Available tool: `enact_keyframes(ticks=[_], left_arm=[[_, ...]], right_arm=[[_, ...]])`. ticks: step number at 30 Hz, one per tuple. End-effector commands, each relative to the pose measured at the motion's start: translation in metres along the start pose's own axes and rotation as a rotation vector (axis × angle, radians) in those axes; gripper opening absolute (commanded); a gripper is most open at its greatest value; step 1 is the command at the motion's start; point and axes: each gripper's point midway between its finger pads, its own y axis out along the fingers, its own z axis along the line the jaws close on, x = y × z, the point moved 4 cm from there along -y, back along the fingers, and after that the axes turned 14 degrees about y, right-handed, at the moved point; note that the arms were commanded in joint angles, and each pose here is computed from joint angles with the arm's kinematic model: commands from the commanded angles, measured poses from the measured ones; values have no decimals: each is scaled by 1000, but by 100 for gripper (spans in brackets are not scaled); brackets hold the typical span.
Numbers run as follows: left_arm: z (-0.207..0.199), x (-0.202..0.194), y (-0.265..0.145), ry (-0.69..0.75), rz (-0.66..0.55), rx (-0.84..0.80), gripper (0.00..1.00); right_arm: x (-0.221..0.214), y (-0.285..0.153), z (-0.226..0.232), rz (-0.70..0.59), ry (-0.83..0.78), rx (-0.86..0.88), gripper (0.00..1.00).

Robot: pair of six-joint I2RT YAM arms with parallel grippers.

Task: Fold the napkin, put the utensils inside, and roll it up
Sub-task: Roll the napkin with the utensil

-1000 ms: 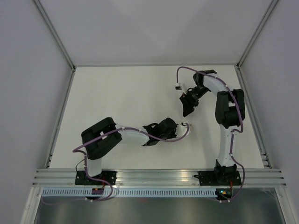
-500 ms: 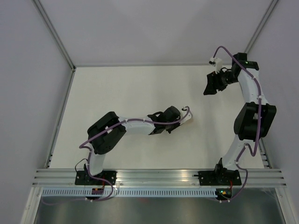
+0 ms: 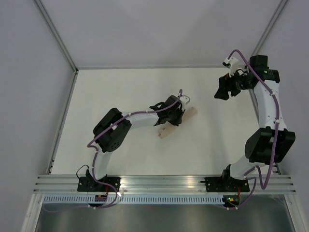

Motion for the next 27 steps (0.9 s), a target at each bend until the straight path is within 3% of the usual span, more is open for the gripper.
enact_keyframes(ticks=[1,19,27], left_arm=[[-2,-148,2,-183,536,16,2],[0,-159,23,-465,635,152,2],[-1,-150,25,-498,633,285,2]], right_arm=[[0,-3,1,-17,2,-19,75],[-17,5,-7,7,-1,-59,75],[-22,4,-6,10,-2,-66,75]])
